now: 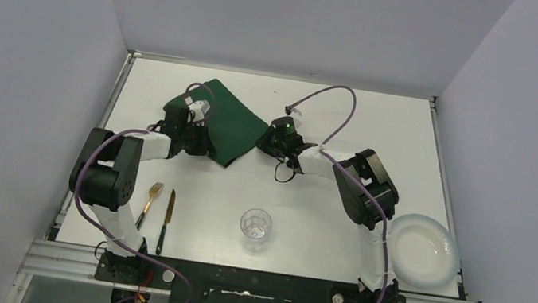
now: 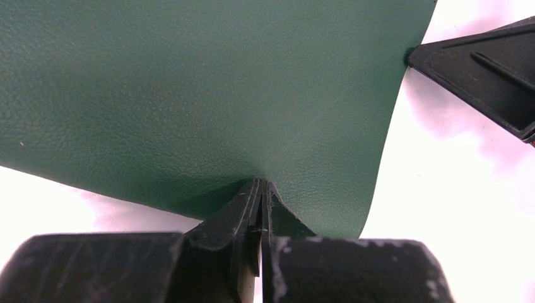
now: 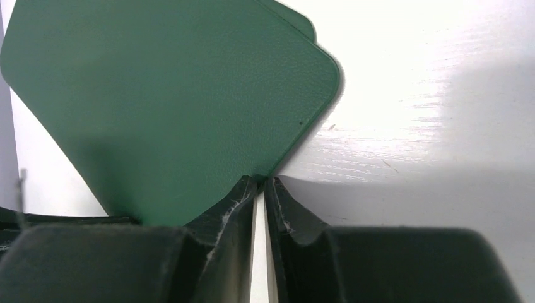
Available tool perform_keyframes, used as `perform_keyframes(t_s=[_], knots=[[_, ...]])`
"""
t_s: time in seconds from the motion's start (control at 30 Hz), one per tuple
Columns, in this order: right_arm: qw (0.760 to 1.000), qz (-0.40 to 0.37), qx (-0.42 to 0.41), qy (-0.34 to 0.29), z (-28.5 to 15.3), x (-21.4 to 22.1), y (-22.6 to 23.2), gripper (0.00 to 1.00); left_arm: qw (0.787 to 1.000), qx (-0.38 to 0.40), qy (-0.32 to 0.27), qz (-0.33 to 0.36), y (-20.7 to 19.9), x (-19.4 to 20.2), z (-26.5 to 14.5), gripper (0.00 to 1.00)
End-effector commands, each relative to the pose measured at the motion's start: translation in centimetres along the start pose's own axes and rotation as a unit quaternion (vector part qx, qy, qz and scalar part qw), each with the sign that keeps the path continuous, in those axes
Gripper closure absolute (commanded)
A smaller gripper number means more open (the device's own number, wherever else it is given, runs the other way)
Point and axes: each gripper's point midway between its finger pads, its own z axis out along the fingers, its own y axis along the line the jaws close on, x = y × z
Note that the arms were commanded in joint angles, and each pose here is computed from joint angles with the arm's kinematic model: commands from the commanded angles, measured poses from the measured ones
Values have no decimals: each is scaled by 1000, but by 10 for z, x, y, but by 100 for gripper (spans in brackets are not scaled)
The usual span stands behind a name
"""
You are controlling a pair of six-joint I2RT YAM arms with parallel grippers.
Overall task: Set the dinner table for one person
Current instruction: Flatten out the napkin at the center of the board.
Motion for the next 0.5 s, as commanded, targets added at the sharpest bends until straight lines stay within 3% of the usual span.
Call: perform_keyframes(t_s=[0.0, 0.27, 0.47], knots=[[998, -26, 51, 33, 6, 22, -26, 89, 999, -15, 48, -18, 11, 31, -2, 100], [998, -34, 29, 46, -4, 22, -7, 48, 999, -17, 48, -18, 13, 31, 0, 100], [997, -39, 16, 60, -7, 32, 9, 45, 999, -16, 48, -18, 12, 30, 0, 100]])
